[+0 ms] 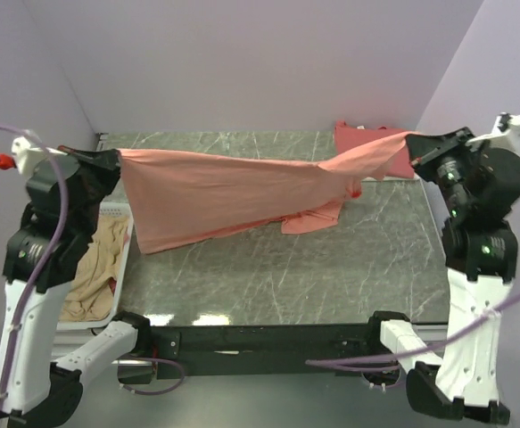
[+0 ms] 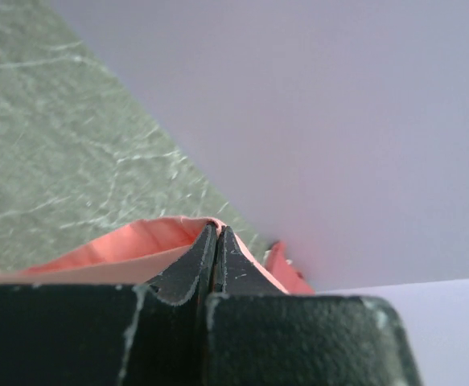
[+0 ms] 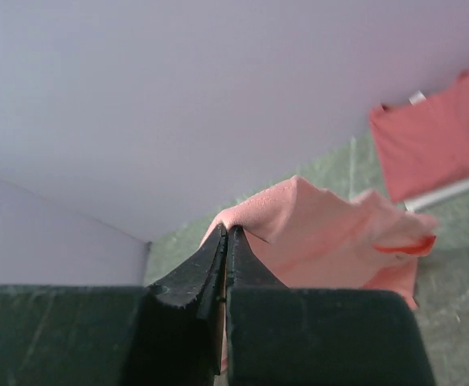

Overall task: Fold and stack the t-shirts
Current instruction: Flatten the tshirt out

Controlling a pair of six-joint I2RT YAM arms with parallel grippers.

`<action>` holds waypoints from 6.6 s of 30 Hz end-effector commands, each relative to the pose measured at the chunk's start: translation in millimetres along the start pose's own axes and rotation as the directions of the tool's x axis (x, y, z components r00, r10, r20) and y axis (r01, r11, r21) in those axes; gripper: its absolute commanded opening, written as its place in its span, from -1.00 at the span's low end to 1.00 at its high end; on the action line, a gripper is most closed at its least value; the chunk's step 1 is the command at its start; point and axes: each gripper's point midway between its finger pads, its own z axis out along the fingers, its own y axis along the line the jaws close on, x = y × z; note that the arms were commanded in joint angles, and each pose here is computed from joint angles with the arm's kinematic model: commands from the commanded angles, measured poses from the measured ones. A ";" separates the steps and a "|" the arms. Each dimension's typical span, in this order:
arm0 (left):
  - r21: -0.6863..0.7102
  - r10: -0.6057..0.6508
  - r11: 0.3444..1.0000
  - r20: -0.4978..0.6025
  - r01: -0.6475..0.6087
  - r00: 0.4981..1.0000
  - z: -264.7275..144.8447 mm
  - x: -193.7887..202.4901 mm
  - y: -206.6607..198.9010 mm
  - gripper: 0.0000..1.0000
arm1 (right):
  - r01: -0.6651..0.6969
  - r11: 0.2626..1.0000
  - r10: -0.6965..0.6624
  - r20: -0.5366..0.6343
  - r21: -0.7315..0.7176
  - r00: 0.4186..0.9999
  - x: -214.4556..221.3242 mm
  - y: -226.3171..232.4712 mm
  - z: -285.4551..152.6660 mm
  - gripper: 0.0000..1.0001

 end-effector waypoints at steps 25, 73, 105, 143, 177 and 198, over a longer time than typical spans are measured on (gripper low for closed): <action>0.146 0.039 0.988 0.086 -0.052 0.996 114.2 8.7 -56.2 -0.99 | 0.028 0.961 -0.022 0.024 -0.275 0.999 -31.6 50.2 111.1 -1.00; -0.457 -0.097 0.889 -0.249 -0.029 0.964 111.8 186.2 285.1 -0.99 | -0.075 0.932 0.263 -0.520 0.354 0.812 309.6 -221.2 26.5 -1.00; -0.618 -0.111 0.786 -0.161 -0.012 0.981 72.9 156.2 342.6 -0.70 | -0.132 0.928 0.301 -0.492 0.349 0.817 328.7 -198.1 -41.4 -0.51; -0.545 -0.081 0.832 -0.306 -0.104 0.949 97.4 200.6 309.1 -0.22 | 0.481 0.797 -0.066 -0.739 0.365 0.670 339.5 -247.0 162.1 -0.07; -0.561 -0.087 0.818 -0.337 -0.126 0.938 95.9 211.9 320.8 -0.23 | 0.314 0.836 0.070 -0.655 0.450 0.752 317.4 -260.0 121.2 -0.12; -0.593 -0.085 0.798 -0.292 -0.110 0.952 83.8 203.3 327.8 -0.21 | 0.260 0.864 0.113 -0.669 0.431 0.735 339.0 -258.2 84.0 -0.58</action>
